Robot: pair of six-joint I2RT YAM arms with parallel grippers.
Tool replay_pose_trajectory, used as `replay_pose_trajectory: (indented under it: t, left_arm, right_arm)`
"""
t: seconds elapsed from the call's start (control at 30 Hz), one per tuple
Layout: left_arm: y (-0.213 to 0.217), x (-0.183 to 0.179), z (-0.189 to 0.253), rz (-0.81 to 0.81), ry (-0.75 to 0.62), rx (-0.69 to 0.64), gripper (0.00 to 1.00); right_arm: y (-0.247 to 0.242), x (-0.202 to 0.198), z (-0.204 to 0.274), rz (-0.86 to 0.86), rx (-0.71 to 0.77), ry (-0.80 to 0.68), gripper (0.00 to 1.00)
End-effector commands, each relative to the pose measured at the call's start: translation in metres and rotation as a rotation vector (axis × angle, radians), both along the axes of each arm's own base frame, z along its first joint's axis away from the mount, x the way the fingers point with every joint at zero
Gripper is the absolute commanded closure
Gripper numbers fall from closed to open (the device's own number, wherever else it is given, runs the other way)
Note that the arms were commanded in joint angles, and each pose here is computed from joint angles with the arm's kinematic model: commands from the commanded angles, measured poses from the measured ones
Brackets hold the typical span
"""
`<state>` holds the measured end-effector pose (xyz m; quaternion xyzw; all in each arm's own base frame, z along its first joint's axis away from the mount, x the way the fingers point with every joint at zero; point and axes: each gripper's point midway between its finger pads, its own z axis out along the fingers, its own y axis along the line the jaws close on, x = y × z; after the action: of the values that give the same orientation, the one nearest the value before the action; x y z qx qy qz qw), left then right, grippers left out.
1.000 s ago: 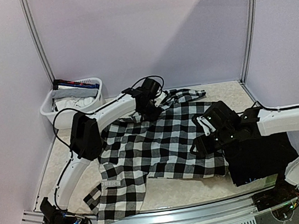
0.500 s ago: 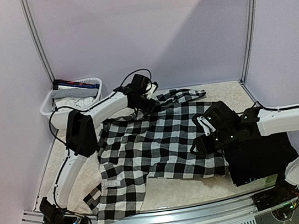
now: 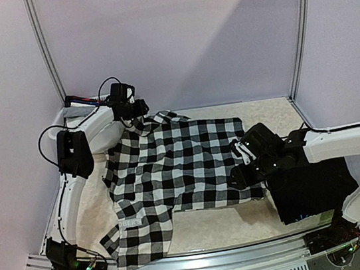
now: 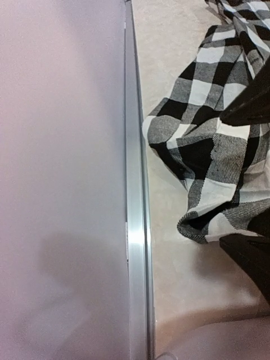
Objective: Fold and stack the mixed laundry pile
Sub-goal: Smooth out the flattened shirt at the corner of the board.
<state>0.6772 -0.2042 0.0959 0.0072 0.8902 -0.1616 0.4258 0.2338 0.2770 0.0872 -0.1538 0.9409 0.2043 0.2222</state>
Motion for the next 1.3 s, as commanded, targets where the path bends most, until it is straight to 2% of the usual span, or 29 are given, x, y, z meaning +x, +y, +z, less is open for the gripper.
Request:
replay_pose_trajectory:
  t: [0.0,0.33,0.57,0.73,0.93,0.97,1.17,1.27]
  left_arm:
    - [0.018,0.005,0.007,0.015,0.0,-0.066,0.29]
    - [-0.017,-0.033,0.063,-0.085,-0.043,-0.049,0.23]
    - [-0.012,-0.072,0.098,-0.072,-0.054,-0.003,0.16]
    - [-0.004,-0.11,0.124,-0.048,-0.058,0.004,0.13]
    - [0.014,-0.189,0.115,0.013,0.018,0.068,0.13]
    - [0.02,-0.209,0.099,0.019,0.056,0.093,0.13]
    - [0.055,-0.304,0.068,0.116,0.133,0.184,0.16]
    - [0.074,-0.347,0.048,0.162,0.185,0.195,0.19]
  right_arm:
    - [0.003,0.008,0.003,-0.02,0.0,0.003,0.4]
    - [-0.002,0.028,0.019,-0.102,-0.026,-0.074,0.4]
    - [-0.021,0.044,0.02,-0.2,-0.118,-0.136,0.38]
    - [-0.028,0.04,0.027,-0.212,-0.121,-0.139,0.37]
    - [-0.039,0.007,0.016,-0.144,-0.132,-0.035,0.37]
    - [-0.04,-0.002,0.014,-0.122,-0.114,-0.005,0.36]
    - [-0.028,-0.036,0.013,-0.027,0.023,0.102,0.33]
    - [-0.028,-0.044,0.005,-0.008,0.023,0.144,0.29]
